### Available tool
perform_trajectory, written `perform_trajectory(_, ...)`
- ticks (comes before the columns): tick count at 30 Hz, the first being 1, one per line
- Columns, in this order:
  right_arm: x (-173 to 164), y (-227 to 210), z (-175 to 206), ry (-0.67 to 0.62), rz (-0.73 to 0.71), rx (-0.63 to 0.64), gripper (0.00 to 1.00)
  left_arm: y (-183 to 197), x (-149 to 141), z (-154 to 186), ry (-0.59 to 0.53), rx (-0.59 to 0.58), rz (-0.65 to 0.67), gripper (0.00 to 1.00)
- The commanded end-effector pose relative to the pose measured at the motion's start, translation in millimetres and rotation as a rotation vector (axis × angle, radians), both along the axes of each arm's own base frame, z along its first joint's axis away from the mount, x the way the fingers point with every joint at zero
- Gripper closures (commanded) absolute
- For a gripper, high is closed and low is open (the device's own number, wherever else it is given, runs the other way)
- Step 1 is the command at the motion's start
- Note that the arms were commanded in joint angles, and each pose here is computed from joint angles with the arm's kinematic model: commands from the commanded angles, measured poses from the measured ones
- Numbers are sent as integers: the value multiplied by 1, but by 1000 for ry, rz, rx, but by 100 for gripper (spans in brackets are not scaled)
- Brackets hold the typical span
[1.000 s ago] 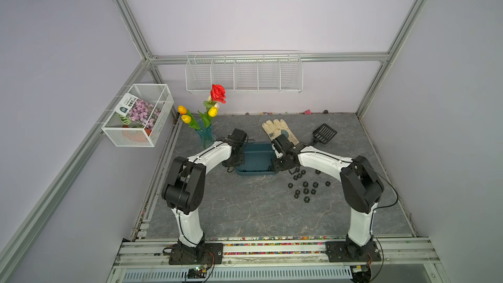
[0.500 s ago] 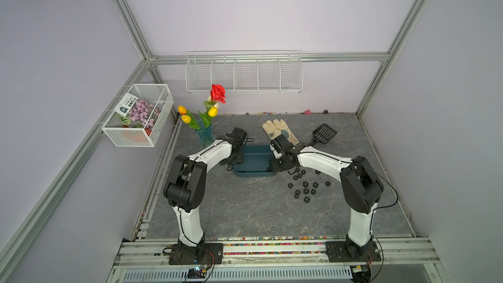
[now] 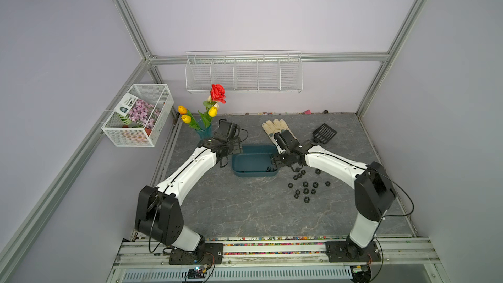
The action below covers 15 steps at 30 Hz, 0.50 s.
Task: Put the nuts on the desktop into the storage box
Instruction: Pick up the nut from the center of the board.
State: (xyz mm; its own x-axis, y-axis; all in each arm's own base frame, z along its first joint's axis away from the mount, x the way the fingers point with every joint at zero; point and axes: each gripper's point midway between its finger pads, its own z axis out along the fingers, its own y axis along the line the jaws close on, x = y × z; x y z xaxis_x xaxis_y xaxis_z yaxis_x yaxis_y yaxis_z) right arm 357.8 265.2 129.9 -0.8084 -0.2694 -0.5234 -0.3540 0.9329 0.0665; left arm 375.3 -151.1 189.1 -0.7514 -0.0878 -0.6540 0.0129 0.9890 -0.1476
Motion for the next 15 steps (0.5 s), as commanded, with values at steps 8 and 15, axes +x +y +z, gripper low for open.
perform_trajectory(8, -27, -104, 12, -10, -209, -191, 28, -66, -88, 15, -78, -142, -297, 21)
perform_trajectory(15, -20, -105, -32, 102, -170, -229, 36, -99, -141, -19, -9, -143, -353, 20)
